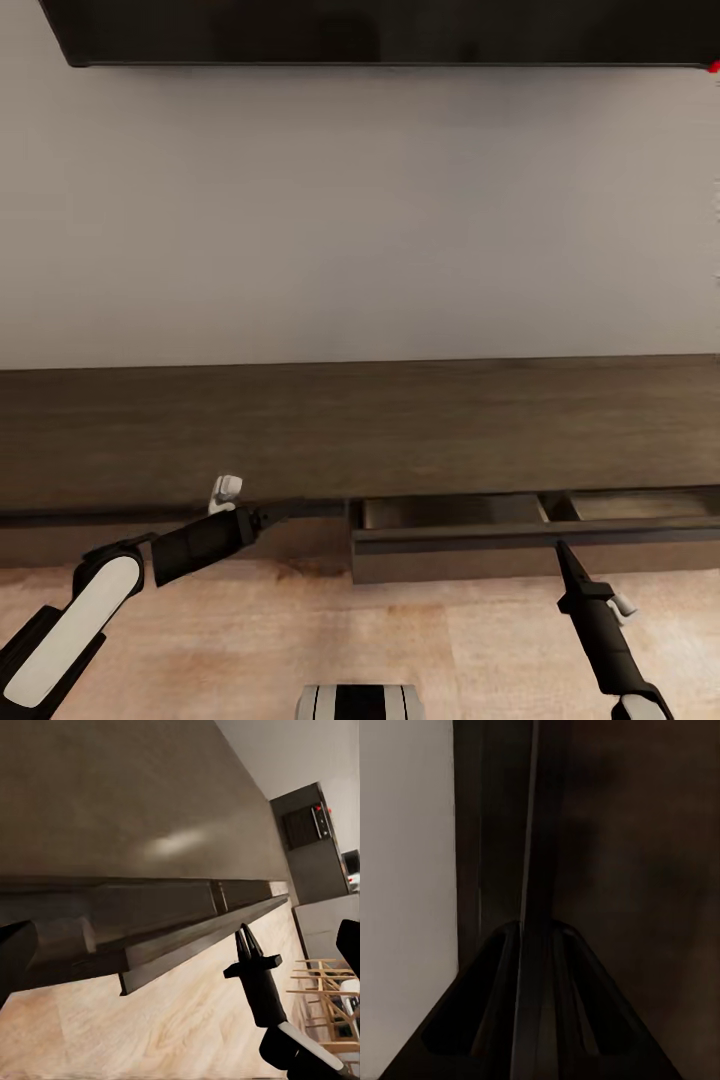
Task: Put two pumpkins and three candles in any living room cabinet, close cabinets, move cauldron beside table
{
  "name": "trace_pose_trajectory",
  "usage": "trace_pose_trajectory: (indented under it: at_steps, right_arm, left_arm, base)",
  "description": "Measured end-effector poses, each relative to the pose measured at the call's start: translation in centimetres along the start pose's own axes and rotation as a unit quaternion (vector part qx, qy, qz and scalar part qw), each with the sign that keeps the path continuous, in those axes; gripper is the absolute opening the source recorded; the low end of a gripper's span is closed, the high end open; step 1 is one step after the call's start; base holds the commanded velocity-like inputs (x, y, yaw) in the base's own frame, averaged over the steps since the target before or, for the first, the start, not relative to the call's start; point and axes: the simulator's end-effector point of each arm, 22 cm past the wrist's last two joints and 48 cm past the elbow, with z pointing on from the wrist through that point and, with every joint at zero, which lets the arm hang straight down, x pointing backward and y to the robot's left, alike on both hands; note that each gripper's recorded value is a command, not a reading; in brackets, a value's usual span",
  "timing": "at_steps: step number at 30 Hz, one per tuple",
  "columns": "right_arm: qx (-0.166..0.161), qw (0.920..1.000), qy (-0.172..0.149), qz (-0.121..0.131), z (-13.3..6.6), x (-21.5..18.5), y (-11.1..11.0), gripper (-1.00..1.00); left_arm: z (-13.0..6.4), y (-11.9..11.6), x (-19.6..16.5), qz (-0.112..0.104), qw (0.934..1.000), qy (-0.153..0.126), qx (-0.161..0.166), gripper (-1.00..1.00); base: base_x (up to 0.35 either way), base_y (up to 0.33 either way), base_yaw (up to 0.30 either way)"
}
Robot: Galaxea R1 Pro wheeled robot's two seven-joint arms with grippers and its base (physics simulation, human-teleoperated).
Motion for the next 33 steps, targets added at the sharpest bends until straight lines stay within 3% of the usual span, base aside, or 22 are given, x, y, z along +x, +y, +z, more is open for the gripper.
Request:
trace_pose_trajectory:
  at_steps: [19, 33]
  right_arm:
    - [0.002, 1.0, -0.007, 0.003, -0.04, -0.4, -0.06, -1.0]
    - [0.002, 1.0, -0.008, 0.003, -0.06, -0.52, -0.04, -1.0]
  left_arm:
    - [0.0, -0.01, 0.0, 0.0, 1.0, 0.0, 0.0, 1.0]
    - [-0.01, -0.06, -0.01, 0.0, 1.0, 0.0, 0.001, 1.0]
  base:
    - [-0.284, 0.0, 0.0]
    - [-0.118, 0.0, 0.0]
